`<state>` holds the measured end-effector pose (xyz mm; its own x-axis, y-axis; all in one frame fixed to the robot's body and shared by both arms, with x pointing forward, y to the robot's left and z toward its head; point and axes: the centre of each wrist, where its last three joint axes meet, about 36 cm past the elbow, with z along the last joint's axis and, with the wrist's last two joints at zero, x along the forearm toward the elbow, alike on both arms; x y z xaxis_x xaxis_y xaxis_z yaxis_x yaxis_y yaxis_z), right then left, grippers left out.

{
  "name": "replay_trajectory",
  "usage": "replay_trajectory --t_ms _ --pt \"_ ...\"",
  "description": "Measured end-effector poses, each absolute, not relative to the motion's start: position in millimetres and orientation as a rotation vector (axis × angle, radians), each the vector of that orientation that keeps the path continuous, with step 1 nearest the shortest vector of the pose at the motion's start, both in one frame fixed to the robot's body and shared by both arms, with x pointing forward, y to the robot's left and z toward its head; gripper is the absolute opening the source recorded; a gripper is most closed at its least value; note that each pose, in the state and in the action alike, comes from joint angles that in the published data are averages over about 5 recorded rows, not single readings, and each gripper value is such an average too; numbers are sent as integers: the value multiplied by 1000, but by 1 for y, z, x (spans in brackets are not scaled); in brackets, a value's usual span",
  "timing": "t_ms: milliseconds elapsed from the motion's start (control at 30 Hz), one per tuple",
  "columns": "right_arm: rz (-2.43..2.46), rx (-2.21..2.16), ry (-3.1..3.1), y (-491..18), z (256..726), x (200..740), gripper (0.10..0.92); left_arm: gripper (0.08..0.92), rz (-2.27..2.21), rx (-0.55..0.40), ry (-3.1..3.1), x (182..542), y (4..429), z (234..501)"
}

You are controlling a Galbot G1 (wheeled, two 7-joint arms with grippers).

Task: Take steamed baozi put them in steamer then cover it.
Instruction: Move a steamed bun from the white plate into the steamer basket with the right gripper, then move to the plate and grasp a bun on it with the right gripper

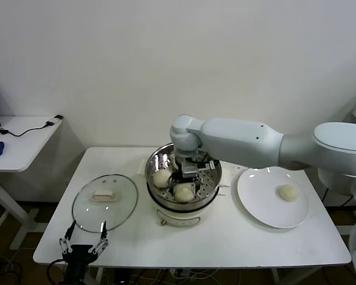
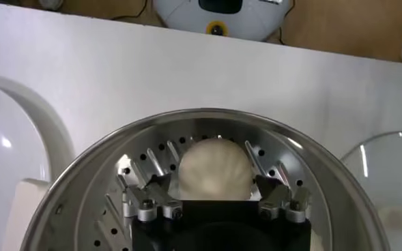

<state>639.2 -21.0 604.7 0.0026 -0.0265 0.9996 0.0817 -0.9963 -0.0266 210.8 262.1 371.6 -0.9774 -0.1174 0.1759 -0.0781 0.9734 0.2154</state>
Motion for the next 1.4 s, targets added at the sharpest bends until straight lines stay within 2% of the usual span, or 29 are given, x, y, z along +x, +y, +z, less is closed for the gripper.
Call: replay_trajectory --t_ms 300,500,700,1000,1400 --pt "-2278 -2130 206 -73 651 664 823 823 -304 139 -2941 213 260 372" --pt "-2398 -2138 736 -148 676 681 823 823 -311 125 -2948 213 260 374" --pt "-2424 -2145 1410 -235 682 685 823 823 -308 113 -2954 212 259 376" --pt "-2341 -2153 2098 -355 636 680 823 823 -314 118 -2947 207 260 377" --pt "-2369 -2188 2402 -458 549 671 823 823 -324 138 -2928 204 258 375"
